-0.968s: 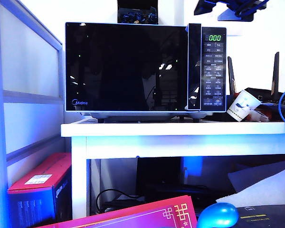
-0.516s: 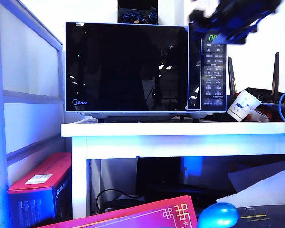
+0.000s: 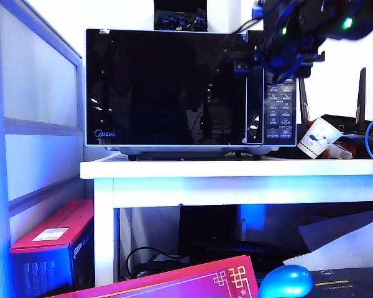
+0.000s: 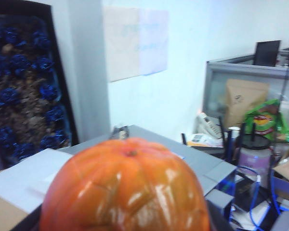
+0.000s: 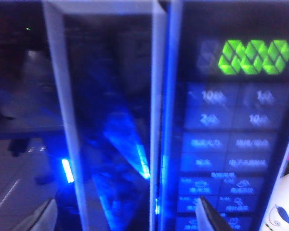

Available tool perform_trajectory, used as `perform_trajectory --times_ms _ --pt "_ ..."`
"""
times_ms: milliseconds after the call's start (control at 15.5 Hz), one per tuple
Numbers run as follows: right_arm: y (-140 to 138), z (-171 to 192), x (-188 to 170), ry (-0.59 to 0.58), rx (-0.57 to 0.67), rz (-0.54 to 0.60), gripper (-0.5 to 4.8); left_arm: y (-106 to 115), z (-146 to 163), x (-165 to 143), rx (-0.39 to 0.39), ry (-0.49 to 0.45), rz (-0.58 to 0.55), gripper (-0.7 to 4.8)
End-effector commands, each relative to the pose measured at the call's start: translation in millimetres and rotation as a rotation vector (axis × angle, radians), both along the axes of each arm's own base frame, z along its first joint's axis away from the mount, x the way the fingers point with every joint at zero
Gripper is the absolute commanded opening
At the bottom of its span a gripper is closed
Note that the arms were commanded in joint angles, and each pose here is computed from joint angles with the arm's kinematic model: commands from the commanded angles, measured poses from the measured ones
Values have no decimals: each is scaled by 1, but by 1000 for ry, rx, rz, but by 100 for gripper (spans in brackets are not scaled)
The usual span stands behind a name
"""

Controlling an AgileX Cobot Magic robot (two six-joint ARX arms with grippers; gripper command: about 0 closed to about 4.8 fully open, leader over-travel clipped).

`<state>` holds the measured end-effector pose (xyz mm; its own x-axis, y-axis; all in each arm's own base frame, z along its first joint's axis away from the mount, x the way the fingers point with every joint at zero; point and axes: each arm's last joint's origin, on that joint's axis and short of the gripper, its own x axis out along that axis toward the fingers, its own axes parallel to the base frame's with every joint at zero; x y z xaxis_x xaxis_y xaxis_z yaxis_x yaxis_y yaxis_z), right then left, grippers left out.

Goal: Open the microwave door, place the orange inside the microwave, then close the microwave door.

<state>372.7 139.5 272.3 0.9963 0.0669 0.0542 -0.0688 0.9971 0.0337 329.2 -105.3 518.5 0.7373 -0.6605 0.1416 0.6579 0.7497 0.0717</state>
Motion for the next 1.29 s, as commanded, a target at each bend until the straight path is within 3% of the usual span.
perform_trajectory --times_ms 65,452,775,1033,1162,1227,1291 --pt "3 -1 4 -60 21 3 379 2 9 -8 -11 -33 -10 183" --pt "10 5 29 -82 4 -8 378 3 7 -12 2 3 -24 183" --pt "-10 5 36 -81 3 -55 376 3 8 -14 3 9 -24 183" --pt "-10 6 37 -88 -1 -7 365 3 8 -14 3 9 -24 183" --pt "-9 5 37 -84 -5 8 243 3 8 -14 3 10 -24 183" --pt "-9 5 37 -85 -5 10 206 3 8 -14 3 10 -24 183" --pt "-9 5 37 -85 -4 10 207 3 8 -14 4 12 -24 183"
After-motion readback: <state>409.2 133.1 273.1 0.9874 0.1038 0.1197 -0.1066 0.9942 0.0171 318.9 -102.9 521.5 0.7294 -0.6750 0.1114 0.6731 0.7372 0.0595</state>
